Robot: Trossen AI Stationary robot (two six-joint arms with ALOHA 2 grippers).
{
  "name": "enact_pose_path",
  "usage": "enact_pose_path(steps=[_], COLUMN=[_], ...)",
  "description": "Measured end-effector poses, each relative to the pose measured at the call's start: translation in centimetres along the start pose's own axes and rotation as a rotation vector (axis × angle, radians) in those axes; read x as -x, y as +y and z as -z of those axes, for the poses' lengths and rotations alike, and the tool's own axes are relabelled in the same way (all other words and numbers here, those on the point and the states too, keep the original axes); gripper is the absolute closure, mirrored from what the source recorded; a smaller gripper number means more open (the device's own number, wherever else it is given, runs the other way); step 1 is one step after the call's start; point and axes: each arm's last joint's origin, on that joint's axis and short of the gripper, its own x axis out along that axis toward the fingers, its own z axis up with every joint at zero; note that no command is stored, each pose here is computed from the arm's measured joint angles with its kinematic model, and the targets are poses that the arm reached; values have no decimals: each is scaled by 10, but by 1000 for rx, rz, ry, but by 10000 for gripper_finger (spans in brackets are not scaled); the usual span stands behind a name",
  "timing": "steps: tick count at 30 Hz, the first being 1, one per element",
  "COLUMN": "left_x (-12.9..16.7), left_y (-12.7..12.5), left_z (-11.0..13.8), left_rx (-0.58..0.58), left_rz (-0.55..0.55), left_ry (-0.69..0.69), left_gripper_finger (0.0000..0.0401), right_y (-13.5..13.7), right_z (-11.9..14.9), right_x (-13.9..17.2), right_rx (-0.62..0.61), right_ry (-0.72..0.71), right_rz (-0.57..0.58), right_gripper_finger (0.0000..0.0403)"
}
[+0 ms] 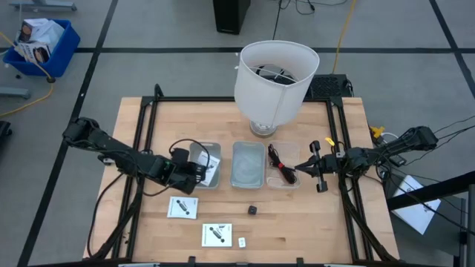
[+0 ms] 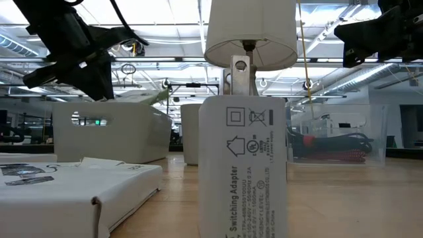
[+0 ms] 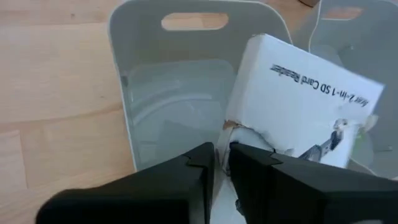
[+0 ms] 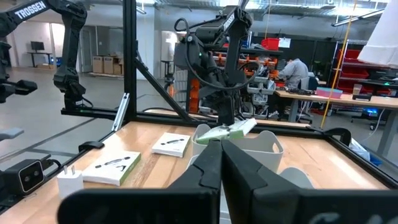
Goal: Pick and place items into bin
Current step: Put the bottom left card reader box into the left gray bin
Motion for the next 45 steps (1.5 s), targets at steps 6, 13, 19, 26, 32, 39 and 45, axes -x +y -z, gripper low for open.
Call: enact_pose_path(steps=[6,13,19,26,32,39,45], left_x=[0,0,7,16,17,12,11], left_y=[3,4,16,15,20,20,16], left_z=[0,0,-5,-12,-15,-17,-18], left_rx=[-13,-55,-154,-173,-294,-344,-326], left_rz=[-32,-37,-119,-44,-85,-108,-64], left_ry=[-3,8,13,18,39,46,98], left_gripper_finger=[291,215,166,153,153,189,292], right_y=[0,0,0,0,0,0,0], right_z=[0,0,-1,-3,-4,-4,-4], right_x=[0,0,0,0,0,0,0], right_rx=[2,2,-3,2,0,1,5], right_ry=[-1,-3,-6,-28,-44,-44,-43], right_rz=[0,0,0,2,3,3,4], right_gripper_finger=[402,402,402,402,402,402,402])
